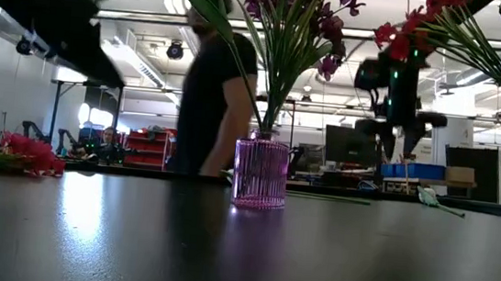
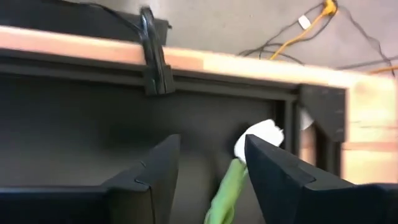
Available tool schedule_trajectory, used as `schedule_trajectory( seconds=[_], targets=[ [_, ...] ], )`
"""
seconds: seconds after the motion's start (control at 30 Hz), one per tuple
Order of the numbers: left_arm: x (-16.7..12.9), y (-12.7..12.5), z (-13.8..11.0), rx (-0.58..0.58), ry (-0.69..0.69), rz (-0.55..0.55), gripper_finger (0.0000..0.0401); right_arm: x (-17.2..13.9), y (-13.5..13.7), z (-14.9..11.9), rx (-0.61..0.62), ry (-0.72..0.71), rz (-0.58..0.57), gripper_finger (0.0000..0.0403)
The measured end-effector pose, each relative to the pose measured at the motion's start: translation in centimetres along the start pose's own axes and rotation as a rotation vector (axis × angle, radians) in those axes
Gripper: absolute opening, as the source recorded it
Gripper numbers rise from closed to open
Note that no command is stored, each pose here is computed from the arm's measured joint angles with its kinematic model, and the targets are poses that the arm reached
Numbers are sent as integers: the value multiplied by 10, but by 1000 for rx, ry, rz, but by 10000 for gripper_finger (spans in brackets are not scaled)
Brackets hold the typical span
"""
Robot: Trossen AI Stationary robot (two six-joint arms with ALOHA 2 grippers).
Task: Sort flowers into vase by color
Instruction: Put the right white flower into the yellow vase
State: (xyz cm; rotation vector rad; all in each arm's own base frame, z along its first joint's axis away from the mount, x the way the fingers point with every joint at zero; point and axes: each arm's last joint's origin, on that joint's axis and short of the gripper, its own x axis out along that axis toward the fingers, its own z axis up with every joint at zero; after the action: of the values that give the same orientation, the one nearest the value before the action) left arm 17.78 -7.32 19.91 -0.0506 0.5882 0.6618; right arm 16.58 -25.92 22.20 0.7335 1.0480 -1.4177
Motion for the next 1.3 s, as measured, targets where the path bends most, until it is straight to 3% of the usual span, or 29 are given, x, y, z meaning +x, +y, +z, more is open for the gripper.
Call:
schedule_trajectory(
  seconds=[0.2, 0.43, 0.57, 0.67, 1.03, 1.17, 1.3],
  targets=[
    [12, 2, -26, -113, 67, -60, 229, 33, 3, -14, 71, -22, -38, 211],
    [22, -4, -34, -178, -19, -160, 229, 47, -2, -23, 193, -54, -115, 228],
    [28, -1, -37, -209, -61, -178, 229, 54, -1, -27, 254, -33, -129, 215],
    [31, 0, -39, -221, -76, -180, 229, 59, 3, -33, 228, 8, -153, 202],
    [41, 5, -32, -124, -32, -209, 229, 69, 15, -76, 344, 20, -244, 156],
    [41, 5, -32, -117, -30, -210, 229, 71, 16, -82, 339, 14, -240, 126],
    [42, 6, -35, -121, -21, -211, 229, 76, 16, -96, 437, 16, -242, 79]
  ],
)
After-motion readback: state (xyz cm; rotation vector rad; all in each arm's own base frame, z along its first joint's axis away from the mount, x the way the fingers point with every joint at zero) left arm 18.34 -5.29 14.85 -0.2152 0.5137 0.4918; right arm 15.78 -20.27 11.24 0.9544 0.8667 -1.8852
